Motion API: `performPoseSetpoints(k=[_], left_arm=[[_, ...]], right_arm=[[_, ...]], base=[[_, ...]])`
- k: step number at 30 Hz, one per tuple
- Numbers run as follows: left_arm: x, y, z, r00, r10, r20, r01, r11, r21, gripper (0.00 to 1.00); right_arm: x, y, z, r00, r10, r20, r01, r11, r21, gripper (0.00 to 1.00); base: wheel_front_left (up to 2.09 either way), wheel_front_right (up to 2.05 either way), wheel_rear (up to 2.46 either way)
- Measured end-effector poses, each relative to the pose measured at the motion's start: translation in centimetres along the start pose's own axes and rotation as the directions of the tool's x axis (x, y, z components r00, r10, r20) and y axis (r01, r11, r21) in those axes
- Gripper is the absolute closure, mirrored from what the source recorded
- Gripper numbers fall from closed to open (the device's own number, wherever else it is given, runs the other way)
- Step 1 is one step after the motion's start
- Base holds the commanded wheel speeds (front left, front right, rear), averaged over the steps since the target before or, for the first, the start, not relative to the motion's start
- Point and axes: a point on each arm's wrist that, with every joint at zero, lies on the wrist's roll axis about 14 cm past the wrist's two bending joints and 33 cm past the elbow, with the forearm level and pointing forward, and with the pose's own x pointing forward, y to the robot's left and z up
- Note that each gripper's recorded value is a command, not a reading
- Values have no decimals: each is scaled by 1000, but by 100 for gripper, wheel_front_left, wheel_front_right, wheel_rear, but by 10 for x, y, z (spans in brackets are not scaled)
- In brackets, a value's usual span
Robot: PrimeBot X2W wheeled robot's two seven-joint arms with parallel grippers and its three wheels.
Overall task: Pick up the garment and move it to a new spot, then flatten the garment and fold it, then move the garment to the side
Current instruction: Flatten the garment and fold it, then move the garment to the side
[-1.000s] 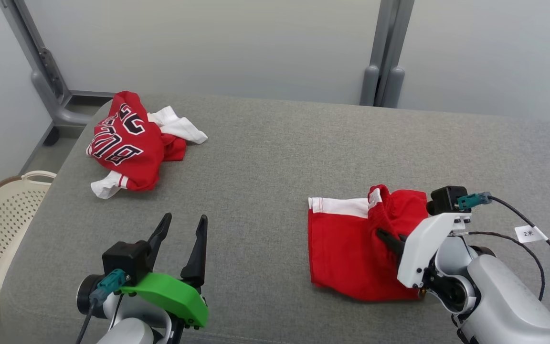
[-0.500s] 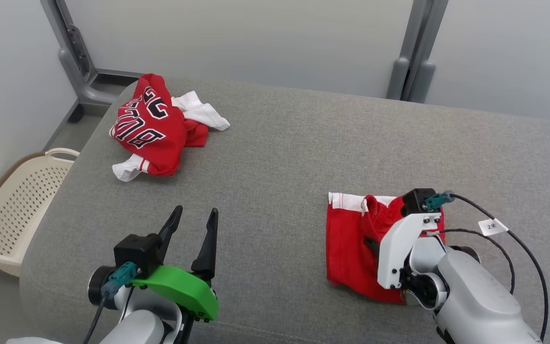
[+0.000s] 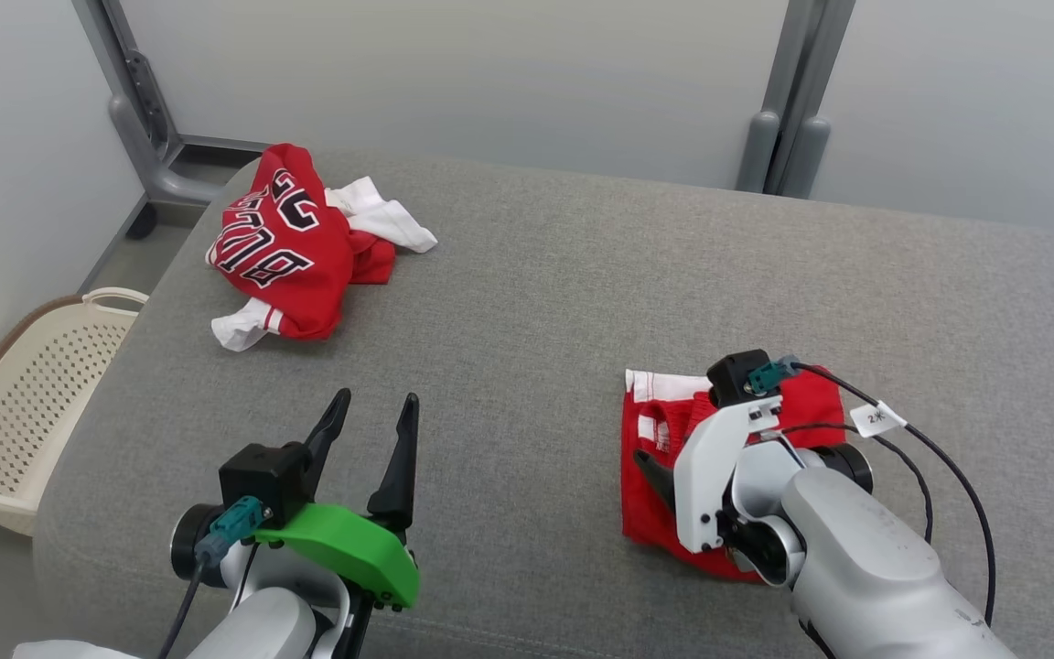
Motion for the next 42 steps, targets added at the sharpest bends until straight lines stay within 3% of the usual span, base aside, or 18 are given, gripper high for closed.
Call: performPoseSetpoints(k=[7,10,14,21,25,35,42], left_arm=[[3,-4,2,1000,-15,3,15,1000,7,0],[4,-9,1,1000,-30,2,30,1000,8,0],[8,-21,1,998,-65,1,65,998,10,0],[13,-35,-2,994,-107,-12,107,994,7,0],[14,-34,-8,994,-108,-35,108,994,9,0],[10,-20,-12,996,-71,-60,73,997,25,0],[7,-7,-12,998,-32,-63,34,999,33,0]], right_arm=[[-11,7,39,993,28,113,-24,999,-42,0],[-24,-11,54,986,-3,167,9,999,-37,0],[-53,-61,64,969,-110,220,110,994,12,0],[-81,-119,31,954,-247,168,228,966,123,0],[-80,-135,8,955,-275,112,249,948,199,0],[-51,-133,-19,972,-237,9,219,912,347,0],[-27,-126,-24,979,-199,-38,198,901,386,0]], base=[[0,0,0],[0,0,0],[0,0,0],[0,0,0],[0,0,0],[0,0,0],[0,0,0]])
